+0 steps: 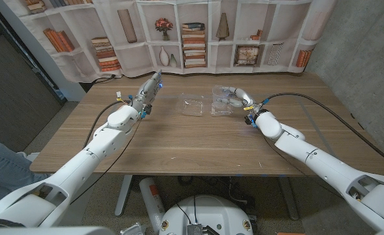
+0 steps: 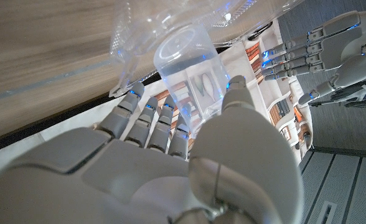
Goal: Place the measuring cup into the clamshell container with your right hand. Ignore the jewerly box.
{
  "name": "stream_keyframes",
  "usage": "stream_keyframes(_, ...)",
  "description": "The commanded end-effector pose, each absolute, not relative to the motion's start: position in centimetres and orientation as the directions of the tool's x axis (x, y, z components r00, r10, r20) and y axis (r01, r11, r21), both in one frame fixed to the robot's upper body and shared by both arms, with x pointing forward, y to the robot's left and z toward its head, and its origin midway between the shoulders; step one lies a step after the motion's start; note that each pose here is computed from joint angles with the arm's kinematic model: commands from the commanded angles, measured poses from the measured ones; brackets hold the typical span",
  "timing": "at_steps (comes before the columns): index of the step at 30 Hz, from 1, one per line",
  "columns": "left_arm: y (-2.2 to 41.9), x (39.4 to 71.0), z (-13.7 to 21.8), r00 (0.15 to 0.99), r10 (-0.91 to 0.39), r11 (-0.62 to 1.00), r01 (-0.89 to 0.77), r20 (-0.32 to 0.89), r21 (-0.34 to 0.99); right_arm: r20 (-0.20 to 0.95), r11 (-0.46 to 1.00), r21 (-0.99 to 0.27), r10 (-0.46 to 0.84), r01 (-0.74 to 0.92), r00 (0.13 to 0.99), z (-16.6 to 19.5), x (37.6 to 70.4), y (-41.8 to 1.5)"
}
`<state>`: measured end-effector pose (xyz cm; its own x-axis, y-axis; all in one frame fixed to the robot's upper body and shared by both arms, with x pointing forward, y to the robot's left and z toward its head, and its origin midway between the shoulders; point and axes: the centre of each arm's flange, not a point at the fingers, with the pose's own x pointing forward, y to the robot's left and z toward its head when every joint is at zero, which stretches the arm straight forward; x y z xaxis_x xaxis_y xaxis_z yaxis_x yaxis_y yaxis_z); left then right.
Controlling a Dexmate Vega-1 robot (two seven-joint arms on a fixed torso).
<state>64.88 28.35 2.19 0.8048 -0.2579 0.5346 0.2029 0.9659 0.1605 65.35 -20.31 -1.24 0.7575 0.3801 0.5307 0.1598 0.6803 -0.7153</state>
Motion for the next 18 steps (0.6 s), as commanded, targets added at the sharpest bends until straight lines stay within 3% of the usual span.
stream_keyframes(1, 28.31, 64.93, 2.02, 0.805, -0.258, 0.966, 0.205, 0.535, 0.159, 0.518, 0.668, -0.728, 0.385, 0.156, 0.764, -1.12, 65.28, -20.33)
stream_keyframes(18, 28.33, 65.06, 1.81, 0.807, -0.26, 0.966, 0.207, 0.53, 0.157, 0.498, 0.655, -0.741, 0.387, 0.149, 0.776, -1.25, 65.43, -20.17)
